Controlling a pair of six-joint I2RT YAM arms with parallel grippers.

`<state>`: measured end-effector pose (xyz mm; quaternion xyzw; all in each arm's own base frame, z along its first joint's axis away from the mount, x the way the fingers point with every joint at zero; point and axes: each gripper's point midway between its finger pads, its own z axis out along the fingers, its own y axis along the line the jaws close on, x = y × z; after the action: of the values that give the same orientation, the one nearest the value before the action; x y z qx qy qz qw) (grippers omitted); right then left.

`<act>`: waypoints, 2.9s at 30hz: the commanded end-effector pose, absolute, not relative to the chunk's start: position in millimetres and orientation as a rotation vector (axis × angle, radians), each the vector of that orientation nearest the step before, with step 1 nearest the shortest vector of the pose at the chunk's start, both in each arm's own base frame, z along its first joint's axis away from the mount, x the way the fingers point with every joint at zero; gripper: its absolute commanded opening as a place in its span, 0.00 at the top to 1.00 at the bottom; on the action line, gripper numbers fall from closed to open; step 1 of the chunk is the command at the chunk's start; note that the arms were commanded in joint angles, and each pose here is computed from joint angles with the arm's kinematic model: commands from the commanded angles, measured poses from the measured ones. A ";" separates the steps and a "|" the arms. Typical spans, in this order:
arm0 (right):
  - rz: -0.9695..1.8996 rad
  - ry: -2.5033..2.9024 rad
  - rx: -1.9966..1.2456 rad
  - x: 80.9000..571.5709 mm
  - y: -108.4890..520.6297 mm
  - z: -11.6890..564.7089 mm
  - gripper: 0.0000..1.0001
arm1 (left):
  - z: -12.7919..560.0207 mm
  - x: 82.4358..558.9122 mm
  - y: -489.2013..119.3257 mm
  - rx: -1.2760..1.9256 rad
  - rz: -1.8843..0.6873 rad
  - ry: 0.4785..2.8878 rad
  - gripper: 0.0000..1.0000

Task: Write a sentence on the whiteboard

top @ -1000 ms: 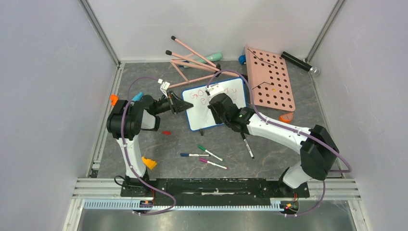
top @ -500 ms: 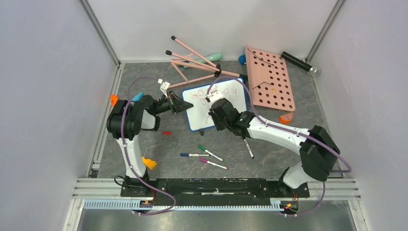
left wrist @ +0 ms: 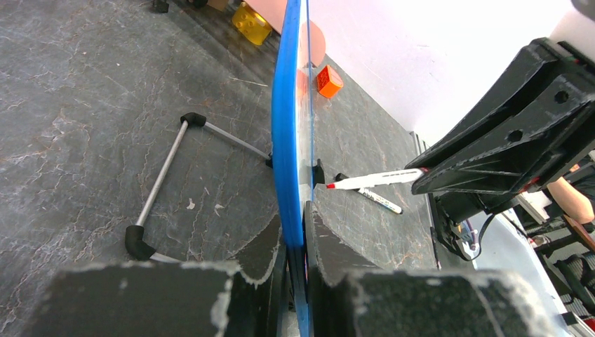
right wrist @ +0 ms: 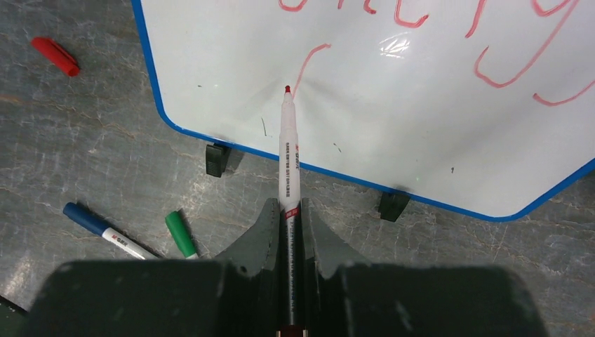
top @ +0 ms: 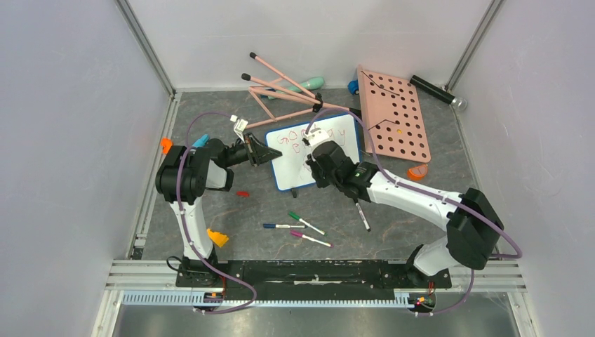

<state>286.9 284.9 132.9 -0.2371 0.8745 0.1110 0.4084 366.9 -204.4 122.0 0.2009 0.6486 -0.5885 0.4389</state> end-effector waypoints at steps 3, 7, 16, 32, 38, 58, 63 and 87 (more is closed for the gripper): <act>0.331 2.098 -0.560 301.5 296.8 169.7 1.00 | 129.6 371.2 -204.7 0.628 -1.367 1.502 0.98; 0.316 2.103 -0.559 305.2 298.4 167.3 1.00 | 129.7 371.2 -204.8 0.628 -1.367 1.502 0.98; 0.263 2.125 -0.558 313.3 298.8 156.1 1.00 | 129.5 371.8 -204.5 0.627 -1.366 1.502 0.98; 0.096 2.157 -0.504 318.2 269.8 147.1 1.00 | 129.5 370.8 -204.5 0.628 -1.365 1.502 0.98; 0.085 2.157 -0.499 317.6 264.8 148.2 1.00 | 129.6 371.1 -204.4 0.628 -1.364 1.501 0.98; 0.206 2.075 -0.465 326.0 261.8 186.5 1.00 | 129.5 370.4 -205.1 0.633 -1.367 1.501 0.98; 0.220 2.086 -0.476 328.7 265.9 182.6 1.00 | 129.8 370.5 -205.4 0.634 -1.367 1.500 0.98; 0.210 2.152 -0.515 325.3 268.3 148.2 1.00 | 129.3 370.7 -205.2 0.633 -1.369 1.502 0.98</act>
<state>319.4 265.5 146.3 -0.2117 0.8731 0.0830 0.4313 366.9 -204.4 122.2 0.2014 0.6484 -0.5885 0.4389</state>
